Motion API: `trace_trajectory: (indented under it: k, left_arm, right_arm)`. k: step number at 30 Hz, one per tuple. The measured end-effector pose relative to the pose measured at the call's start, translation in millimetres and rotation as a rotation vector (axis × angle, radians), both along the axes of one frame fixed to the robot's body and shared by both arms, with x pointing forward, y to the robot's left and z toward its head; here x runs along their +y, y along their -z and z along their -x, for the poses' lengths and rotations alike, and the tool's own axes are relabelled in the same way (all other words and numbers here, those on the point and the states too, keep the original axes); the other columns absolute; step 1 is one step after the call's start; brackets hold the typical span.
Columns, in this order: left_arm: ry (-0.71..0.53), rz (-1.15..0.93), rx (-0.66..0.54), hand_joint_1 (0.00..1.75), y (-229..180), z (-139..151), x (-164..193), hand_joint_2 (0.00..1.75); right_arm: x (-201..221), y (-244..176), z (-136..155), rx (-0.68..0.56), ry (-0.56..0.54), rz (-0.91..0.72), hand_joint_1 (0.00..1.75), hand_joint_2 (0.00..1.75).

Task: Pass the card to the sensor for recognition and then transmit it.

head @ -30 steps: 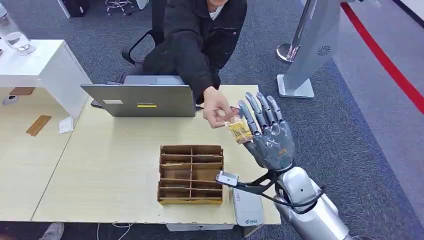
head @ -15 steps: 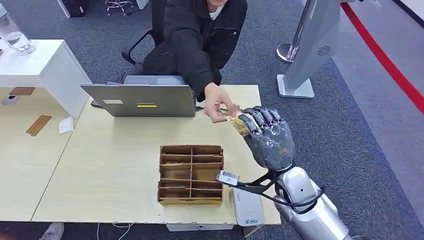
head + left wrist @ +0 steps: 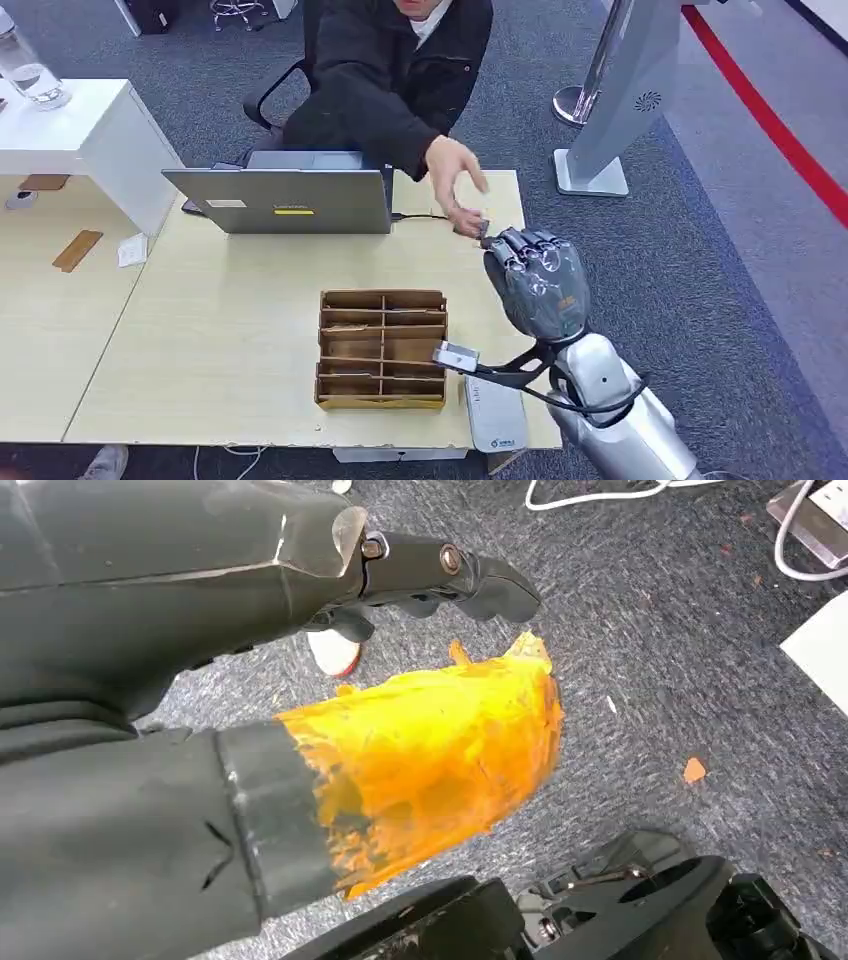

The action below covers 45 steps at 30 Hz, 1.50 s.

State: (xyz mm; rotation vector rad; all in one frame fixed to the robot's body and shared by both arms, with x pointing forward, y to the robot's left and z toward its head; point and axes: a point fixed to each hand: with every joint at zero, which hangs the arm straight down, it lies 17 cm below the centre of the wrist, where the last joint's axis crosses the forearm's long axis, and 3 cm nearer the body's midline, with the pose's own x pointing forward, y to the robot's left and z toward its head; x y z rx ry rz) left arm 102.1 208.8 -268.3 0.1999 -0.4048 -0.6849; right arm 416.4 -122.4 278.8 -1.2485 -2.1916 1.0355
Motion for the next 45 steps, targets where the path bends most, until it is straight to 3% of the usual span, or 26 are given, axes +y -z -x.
trace_trajectory:
  k: [10,22,30,38,45]
  left_arm:
    - [-0.001,-0.001,0.0,0.0,0,0,0,0.0]
    - [-0.041,0.0,0.0,0.0,0,0,5,0.0]
    - [-0.08,0.004,-0.001,0.0,1,1,8,0.0]
    - [-0.098,0.001,0.0,0.0,1,2,11,0.0]
    - [-0.108,0.0,0.001,0.0,1,2,12,0.0]
  right_arm:
    - [6,-3,7,0.047,-0.074,-0.076,1.75,1.75]
    - [20,29,40,0.328,-0.296,-0.308,1.75,1.75]
    - [27,82,70,0.648,-0.451,-0.484,1.75,1.75]
    - [27,114,92,0.837,-0.518,-0.606,1.75,1.75]
    - [22,129,98,0.879,-0.505,-0.63,1.75,1.75]
